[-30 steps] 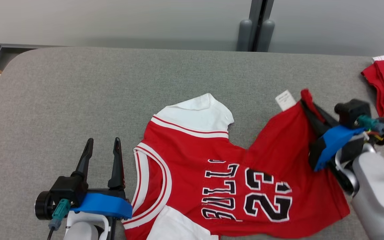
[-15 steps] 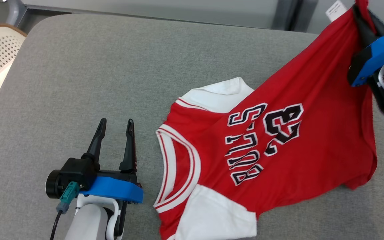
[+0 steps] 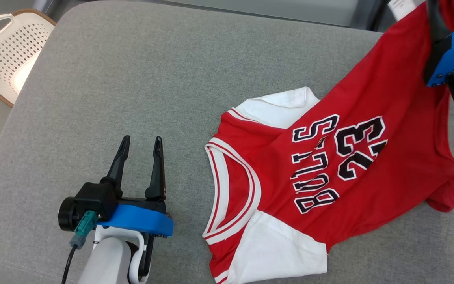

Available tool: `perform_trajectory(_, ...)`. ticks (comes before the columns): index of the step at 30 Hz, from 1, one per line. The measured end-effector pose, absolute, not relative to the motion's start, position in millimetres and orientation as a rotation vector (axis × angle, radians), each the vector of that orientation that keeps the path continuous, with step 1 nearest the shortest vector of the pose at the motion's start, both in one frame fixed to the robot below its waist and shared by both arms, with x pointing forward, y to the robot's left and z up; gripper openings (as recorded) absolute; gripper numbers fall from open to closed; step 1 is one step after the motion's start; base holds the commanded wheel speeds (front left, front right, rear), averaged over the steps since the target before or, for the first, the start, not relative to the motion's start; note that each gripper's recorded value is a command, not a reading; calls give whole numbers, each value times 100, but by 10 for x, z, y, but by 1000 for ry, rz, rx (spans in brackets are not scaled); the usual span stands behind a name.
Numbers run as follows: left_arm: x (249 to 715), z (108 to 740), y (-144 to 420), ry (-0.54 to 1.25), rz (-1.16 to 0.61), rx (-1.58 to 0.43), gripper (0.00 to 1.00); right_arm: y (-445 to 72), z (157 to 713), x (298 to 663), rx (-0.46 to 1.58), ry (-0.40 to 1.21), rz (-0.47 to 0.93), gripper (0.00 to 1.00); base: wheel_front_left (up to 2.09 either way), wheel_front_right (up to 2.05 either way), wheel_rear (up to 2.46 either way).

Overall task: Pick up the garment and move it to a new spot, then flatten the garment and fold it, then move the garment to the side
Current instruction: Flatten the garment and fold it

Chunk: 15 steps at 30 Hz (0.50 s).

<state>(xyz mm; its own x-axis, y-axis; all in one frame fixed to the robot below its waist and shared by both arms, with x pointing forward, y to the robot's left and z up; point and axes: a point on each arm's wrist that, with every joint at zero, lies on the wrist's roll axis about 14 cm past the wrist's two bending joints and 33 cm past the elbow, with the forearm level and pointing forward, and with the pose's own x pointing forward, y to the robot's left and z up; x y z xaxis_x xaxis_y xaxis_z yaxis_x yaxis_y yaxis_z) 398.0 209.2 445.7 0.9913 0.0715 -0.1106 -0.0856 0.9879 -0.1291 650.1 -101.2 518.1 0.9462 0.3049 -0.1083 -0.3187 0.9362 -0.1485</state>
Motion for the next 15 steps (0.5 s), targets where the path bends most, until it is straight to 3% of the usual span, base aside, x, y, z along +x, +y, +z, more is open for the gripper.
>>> perform_trajectory(9, 3978, 4493, 1991, 94, 48, -125, 100, -1206, 5527, 6285, -124, -35, 287, 100, 0, 0, 0)
perform_trajectory(15, 3949, 4496, 1900, 92, 17, -115, 100, -1464, 5699, 5860, -61, -136, 254, 100, 0, 0, 0)
